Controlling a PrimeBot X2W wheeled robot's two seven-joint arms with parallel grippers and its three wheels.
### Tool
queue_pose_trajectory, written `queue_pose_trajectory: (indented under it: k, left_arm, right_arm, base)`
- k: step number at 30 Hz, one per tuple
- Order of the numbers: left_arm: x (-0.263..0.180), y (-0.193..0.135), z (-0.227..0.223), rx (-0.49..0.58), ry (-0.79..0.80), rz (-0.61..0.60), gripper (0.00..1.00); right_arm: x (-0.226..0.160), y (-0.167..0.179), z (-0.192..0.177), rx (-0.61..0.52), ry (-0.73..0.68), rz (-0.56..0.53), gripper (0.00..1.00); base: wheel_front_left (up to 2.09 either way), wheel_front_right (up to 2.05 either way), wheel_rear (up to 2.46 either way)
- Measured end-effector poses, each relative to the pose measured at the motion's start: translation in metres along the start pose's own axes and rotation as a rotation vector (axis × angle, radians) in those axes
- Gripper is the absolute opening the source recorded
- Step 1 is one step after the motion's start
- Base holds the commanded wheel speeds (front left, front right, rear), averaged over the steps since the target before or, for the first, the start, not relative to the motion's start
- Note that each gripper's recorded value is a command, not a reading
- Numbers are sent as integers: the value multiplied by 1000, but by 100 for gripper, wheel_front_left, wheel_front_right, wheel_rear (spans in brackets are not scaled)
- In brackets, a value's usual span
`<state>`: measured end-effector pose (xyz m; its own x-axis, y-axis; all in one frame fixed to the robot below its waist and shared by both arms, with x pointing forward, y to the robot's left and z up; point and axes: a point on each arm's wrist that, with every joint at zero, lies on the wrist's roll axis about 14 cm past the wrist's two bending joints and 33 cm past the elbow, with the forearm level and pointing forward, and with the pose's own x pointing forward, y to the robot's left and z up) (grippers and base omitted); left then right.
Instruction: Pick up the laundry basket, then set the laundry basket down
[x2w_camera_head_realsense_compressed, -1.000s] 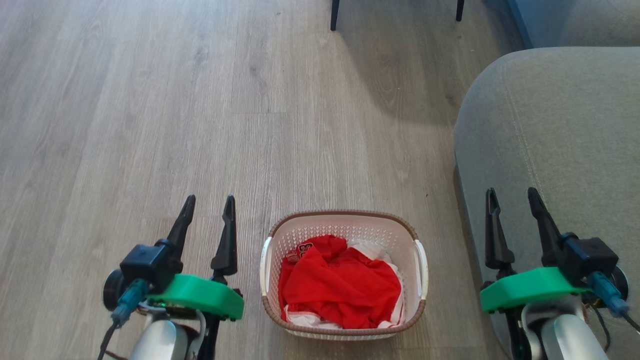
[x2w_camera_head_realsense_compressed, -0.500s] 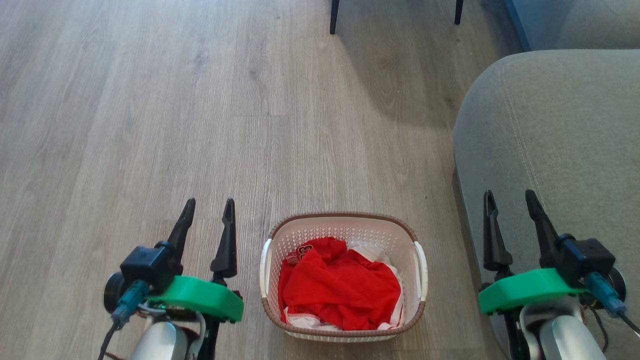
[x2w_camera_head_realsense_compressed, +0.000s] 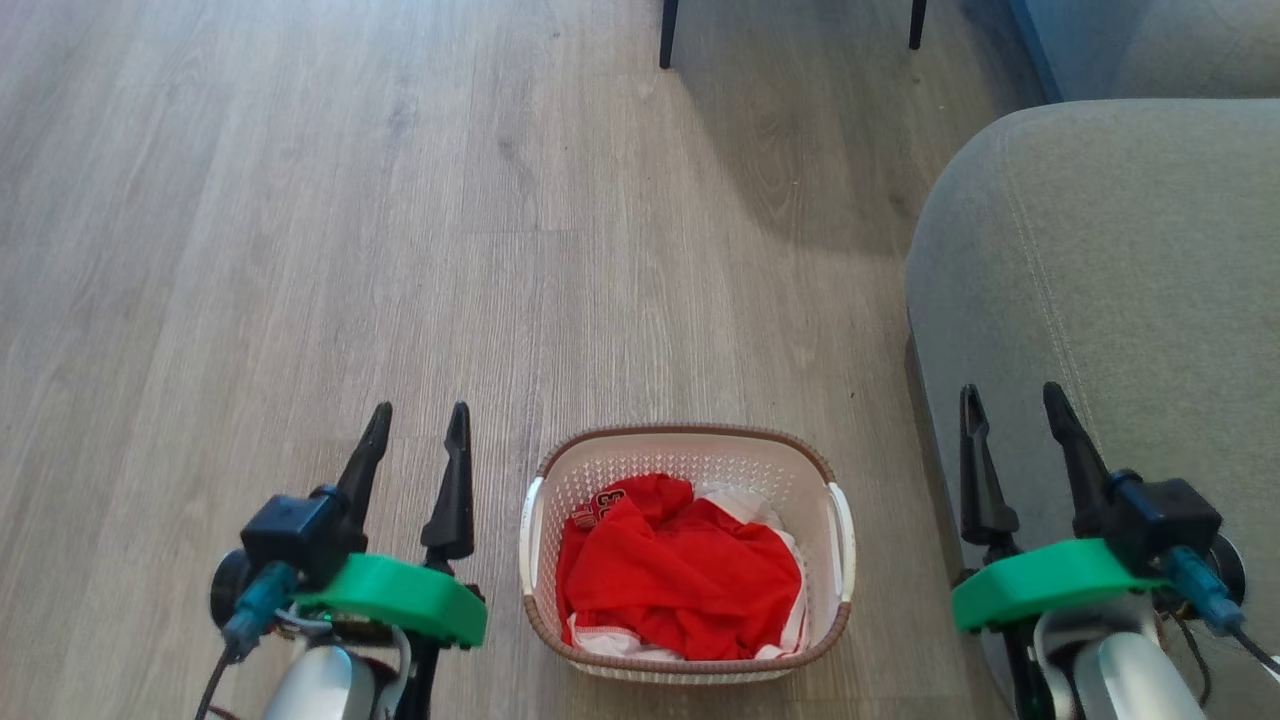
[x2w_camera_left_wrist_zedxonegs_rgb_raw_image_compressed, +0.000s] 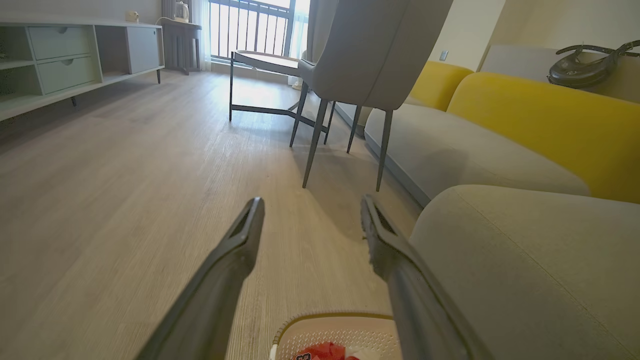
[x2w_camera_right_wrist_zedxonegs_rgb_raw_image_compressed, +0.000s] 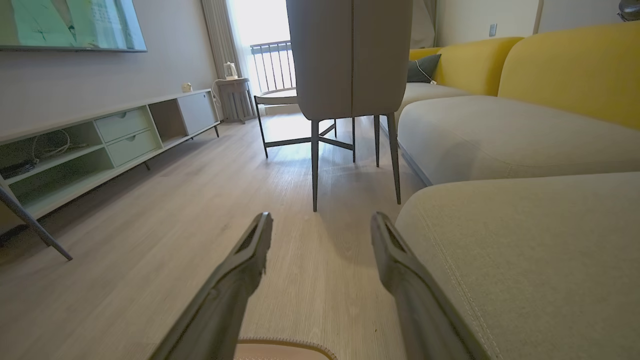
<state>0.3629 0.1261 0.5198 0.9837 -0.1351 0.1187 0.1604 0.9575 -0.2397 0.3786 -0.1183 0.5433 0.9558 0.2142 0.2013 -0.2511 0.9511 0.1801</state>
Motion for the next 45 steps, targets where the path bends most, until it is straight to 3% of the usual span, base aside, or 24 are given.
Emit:
queue_pose_trajectory:
  k: [1, 2, 9, 45]
  left_arm:
    - [0, 0, -1, -4, 2, -2, 100]
    - [0, 0, -3, -10, 9, -2, 0]
    - [-29, 11, -51, -39, 168, 51, 0]
    - [-24, 31, -52, -412, 184, 169, 0]
  right_arm:
    - [0, 0, 0, 0, 1, 0, 100]
    - [0, 0, -2, 1, 6, -1, 0]
    - [-23, -6, -44, 36, 145, -37, 0]
    - [-29, -35, -49, 424, 156, -204, 0]
  base:
    - [0, 0, 0]
    - [0, 0, 0]
    - [0, 0, 0]
    - [0, 0, 0]
